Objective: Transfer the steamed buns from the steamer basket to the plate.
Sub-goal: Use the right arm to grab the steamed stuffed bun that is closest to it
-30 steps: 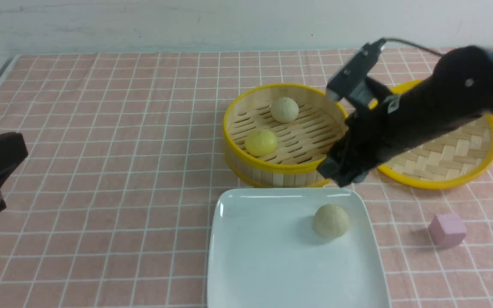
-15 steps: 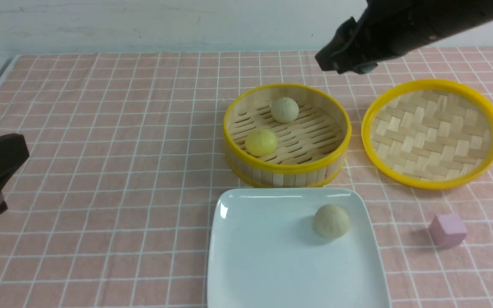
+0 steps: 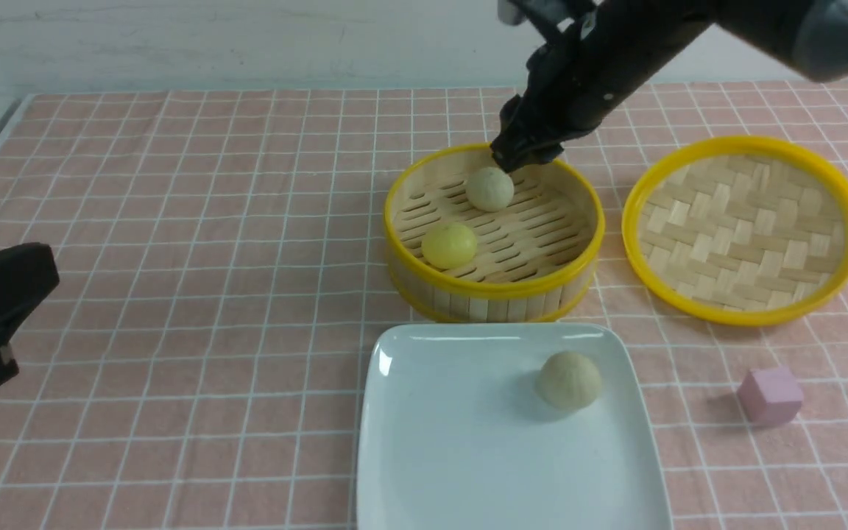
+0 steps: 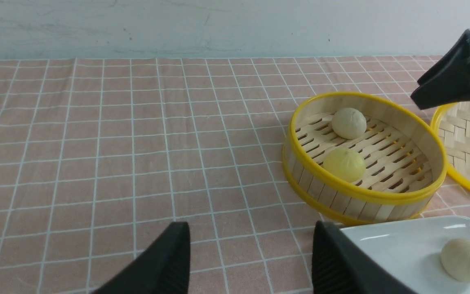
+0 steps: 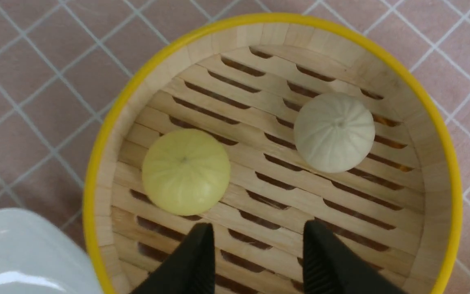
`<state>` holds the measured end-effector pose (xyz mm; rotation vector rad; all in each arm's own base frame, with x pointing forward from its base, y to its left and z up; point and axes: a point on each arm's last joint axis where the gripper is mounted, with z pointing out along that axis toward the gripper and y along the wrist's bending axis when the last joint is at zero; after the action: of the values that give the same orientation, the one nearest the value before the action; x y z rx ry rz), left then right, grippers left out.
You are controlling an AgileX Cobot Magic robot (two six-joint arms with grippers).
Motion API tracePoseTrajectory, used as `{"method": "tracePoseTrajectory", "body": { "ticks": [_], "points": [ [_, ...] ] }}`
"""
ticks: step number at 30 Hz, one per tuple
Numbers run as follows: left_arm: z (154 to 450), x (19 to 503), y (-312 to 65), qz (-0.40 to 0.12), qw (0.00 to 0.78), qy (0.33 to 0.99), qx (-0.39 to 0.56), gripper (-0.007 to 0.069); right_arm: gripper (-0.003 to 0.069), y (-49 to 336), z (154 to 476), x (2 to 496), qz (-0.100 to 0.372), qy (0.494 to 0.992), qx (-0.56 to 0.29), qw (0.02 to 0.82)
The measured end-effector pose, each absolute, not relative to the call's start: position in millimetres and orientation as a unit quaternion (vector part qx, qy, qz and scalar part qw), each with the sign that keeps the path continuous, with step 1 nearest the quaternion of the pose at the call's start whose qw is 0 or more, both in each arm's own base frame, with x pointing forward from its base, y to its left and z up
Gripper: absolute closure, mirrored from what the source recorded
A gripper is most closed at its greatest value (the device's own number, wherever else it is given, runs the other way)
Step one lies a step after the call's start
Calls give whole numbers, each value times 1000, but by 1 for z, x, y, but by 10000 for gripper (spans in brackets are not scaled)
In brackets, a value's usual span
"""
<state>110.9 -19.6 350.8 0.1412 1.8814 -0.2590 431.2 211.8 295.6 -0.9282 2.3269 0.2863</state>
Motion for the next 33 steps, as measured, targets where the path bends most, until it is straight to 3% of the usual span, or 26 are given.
{"method": "tracePoseTrajectory", "body": {
  "ticks": [8, 17, 33],
  "points": [
    [350, 111, -20, -112, 577, 806, 62, 205, 285, 215, 245, 462, 99, 885, -322, 322],
    [350, 110, -20, -113, 575, 808, 63, 205, 277, 217, 241, 476, 95, 869, -305, 377],
    [349, 110, -21, -116, 570, 811, 66, 205, 295, 220, 210, 488, 87, 869, -301, 384]
  ]
}}
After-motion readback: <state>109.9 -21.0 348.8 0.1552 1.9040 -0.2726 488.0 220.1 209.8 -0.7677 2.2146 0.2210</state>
